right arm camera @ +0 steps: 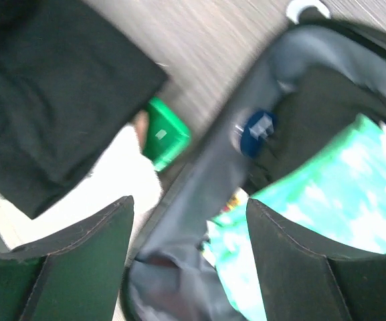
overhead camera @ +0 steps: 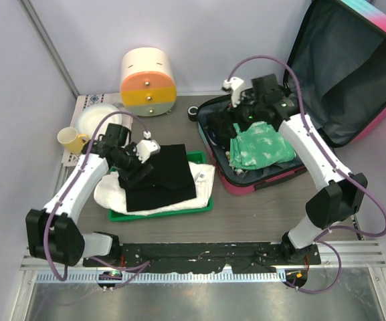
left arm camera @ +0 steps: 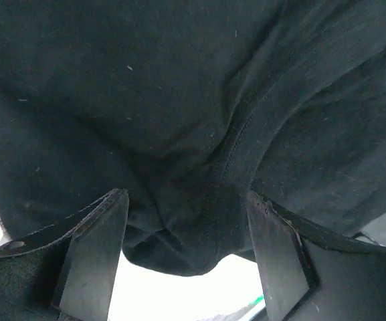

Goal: Open, take out, and arrange the luggage

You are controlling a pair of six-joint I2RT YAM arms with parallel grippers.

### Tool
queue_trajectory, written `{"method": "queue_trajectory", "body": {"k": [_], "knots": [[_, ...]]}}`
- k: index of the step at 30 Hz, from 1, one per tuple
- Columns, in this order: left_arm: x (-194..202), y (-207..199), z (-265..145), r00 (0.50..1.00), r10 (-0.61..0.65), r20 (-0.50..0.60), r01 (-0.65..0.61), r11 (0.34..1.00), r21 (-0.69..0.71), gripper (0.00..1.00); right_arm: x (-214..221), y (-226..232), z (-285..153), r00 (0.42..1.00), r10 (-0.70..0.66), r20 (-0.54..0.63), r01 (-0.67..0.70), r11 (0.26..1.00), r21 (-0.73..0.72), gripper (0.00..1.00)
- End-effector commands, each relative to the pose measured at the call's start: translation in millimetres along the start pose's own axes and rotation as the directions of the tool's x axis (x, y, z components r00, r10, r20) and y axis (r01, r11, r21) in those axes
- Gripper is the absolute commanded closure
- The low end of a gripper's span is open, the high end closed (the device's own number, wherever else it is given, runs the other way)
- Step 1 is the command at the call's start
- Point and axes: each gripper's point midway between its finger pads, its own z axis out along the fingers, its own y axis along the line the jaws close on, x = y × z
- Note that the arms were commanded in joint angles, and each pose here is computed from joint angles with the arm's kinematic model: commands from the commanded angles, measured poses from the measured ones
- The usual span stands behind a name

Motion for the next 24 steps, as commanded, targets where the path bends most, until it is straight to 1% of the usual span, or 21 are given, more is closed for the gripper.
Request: {"method": "queue_trajectory", "body": {"k": [1, 3, 5, 8, 9, 11, 12, 13, 14, 15, 16, 18, 20, 22, 24], "knots": [[34.3, -0.9, 20.4, 0.987, -0.025, -0.160, 0.027, 1.000, 0.011, 0.27, 30.4, -56.5, -32.5, 0.984, 0.179, -0.021, -0.175, 0.975, 0.135, 0.27], [29.9, -0.7, 16.8, 0.987, -0.049, -0.151, 0.051, 0.999, 0.007, 0.26, 42.8, -78.1, -40.7, 0.970, 0.242, -0.022, -0.233, 0.952, 0.197, 0.27], [10.7, -1.2, 6.1, 0.995, -0.058, -0.086, 0.059, 0.998, 0.012, 0.25, 55.6, -102.1, -49.7, 0.957, 0.290, -0.021, -0.274, 0.923, 0.272, 0.29], [-21.7, 2.6, -17.1, 0.997, -0.075, 0.029, 0.075, 0.997, -0.014, 0.23, 65.4, -121.9, -46.1, 0.944, 0.329, -0.011, -0.303, 0.882, 0.360, 0.31], [-28.0, 3.0, -22.5, 0.994, -0.097, 0.052, 0.098, 0.995, -0.022, 0.22, 58.7, -131.8, -44.9, 0.937, 0.348, 0.041, -0.335, 0.855, 0.396, 0.31], [-40.9, 4.2, -32.5, 0.990, -0.106, 0.094, 0.109, 0.994, -0.027, 0.22, 55.2, -153.4, -39.2, 0.928, 0.364, 0.085, -0.358, 0.802, 0.479, 0.32], [-44.3, 2.8, -36.6, 0.986, -0.123, 0.110, 0.126, 0.992, -0.027, 0.22, 52.8, -162.1, -35.8, 0.914, 0.389, 0.117, -0.392, 0.767, 0.508, 0.34], [-48.8, 3.7, -39.5, 0.984, -0.126, 0.130, 0.131, 0.991, -0.033, 0.22, 52.3, -169.5, -26.5, 0.912, 0.391, 0.120, -0.392, 0.753, 0.529, 0.36], [-51.5, 3.2, -41.0, 0.981, -0.134, 0.143, 0.140, 0.990, -0.031, 0.22, 51.6, -182.8, -25.0, 0.916, 0.378, 0.132, -0.381, 0.718, 0.583, 0.37], [-52.9, 2.3, -42.7, 0.977, -0.150, 0.153, 0.156, 0.987, -0.032, 0.22, 49.7, -186.6, -19.1, 0.914, 0.381, 0.142, -0.387, 0.706, 0.594, 0.38], [-55.5, 2.0, -45.2, 0.974, -0.148, 0.172, 0.157, 0.987, -0.039, 0.22, 54.5, -196.9, -12.4, 0.911, 0.389, 0.139, -0.384, 0.675, 0.630, 0.40], [-55.4, 0.9, -45.3, 0.971, -0.156, 0.182, 0.165, 0.986, -0.038, 0.22, 48.3, -203.8, -3.0, 0.914, 0.373, 0.159, -0.377, 0.639, 0.671, 0.42], [-55.8, -0.1, -46.3, 0.968, -0.164, 0.190, 0.175, 0.984, -0.039, 0.22, 42.8, -203.9, 16.7, 0.923, 0.356, 0.148, -0.358, 0.648, 0.672, 0.43], [-55.9, -1.8, -46.6, 0.966, -0.172, 0.192, 0.182, 0.983, -0.033, 0.22, 37.9, -207.4, 26.3, 0.932, 0.334, 0.140, -0.335, 0.644, 0.688, 0.42], [-58.5, -1.6, -48.4, 0.964, -0.176, 0.198, 0.185, 0.982, -0.030, 0.22, 43.9, -208.0, 44.5, 0.937, 0.333, 0.108, -0.310, 0.648, 0.696, 0.43]]}}
